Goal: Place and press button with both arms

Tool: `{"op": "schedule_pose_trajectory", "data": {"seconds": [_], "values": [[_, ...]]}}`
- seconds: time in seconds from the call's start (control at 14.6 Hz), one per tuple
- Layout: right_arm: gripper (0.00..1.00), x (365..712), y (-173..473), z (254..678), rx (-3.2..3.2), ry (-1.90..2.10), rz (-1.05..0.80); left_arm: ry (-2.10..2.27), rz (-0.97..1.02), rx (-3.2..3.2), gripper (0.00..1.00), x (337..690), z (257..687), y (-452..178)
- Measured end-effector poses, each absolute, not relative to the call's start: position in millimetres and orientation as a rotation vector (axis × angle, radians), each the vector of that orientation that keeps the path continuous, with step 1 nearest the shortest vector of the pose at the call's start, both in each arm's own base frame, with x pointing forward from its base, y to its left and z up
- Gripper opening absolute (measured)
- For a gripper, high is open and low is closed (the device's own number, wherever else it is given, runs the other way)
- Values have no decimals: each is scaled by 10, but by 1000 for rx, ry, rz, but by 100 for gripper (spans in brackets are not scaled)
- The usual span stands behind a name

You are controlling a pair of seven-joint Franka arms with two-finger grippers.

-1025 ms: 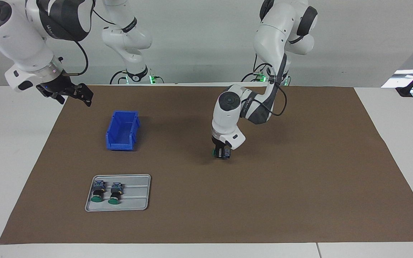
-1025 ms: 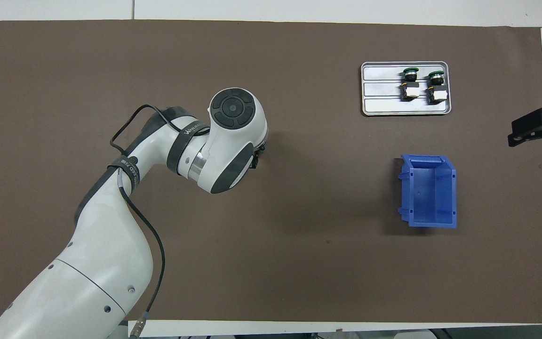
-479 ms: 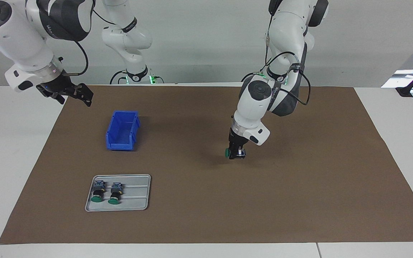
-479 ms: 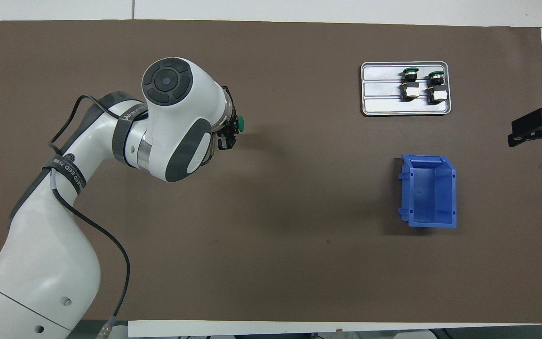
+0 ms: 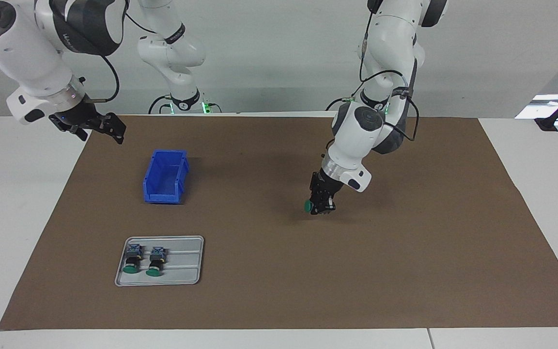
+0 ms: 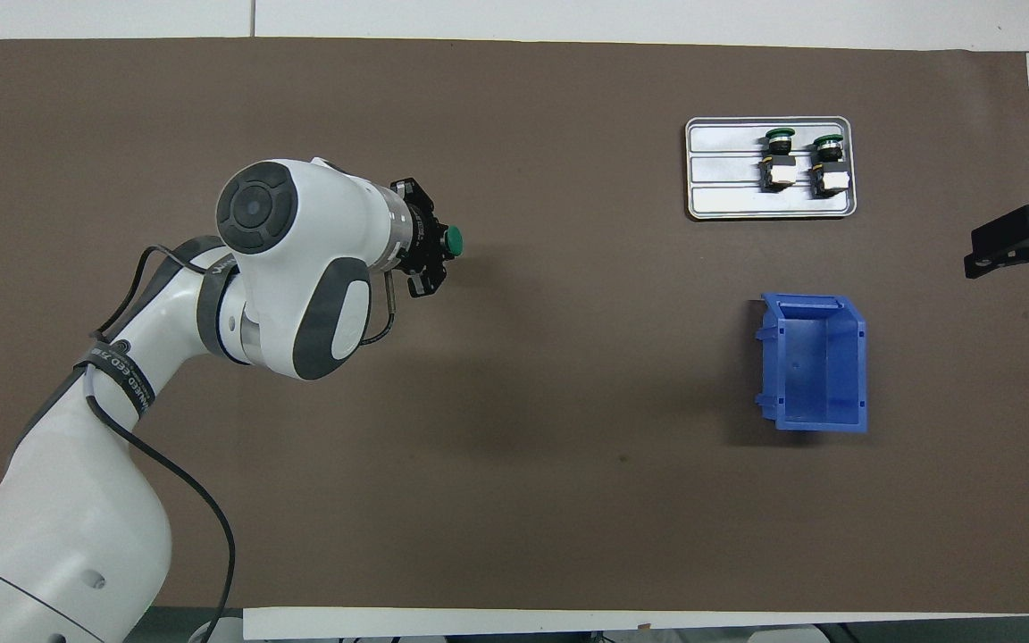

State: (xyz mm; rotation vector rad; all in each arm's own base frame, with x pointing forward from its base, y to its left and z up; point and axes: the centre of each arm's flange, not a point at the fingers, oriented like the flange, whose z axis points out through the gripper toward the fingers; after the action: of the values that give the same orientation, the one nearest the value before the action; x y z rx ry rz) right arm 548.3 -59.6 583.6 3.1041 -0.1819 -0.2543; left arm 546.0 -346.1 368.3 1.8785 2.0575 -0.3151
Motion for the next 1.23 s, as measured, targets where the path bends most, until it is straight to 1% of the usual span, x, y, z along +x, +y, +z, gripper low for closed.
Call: {"op": "schedule_pose_trajectory", "data": {"seconds": [0.27,0.48,0.75,1.03,1.23], "values": [[100,5483,-596,5836,3104,-182,-254,1990,-474,1780,33,5492,3745,-3159],[100,5483,-596,5836,3104,-182,-254,1877,-590,1712,33,5406,3650,-2895],[100,5483,-596,5836,3104,-182,-254,1761,-662,1639,33,5194,3414,-2529],[100,5483,-596,5836,3104,-182,-254,1751,-720,1621,33,5185,3387,-2370],[100,5483,-596,5836,3104,-182,-254,1709,-766,1587,33,5199,3252,-2227]]}}
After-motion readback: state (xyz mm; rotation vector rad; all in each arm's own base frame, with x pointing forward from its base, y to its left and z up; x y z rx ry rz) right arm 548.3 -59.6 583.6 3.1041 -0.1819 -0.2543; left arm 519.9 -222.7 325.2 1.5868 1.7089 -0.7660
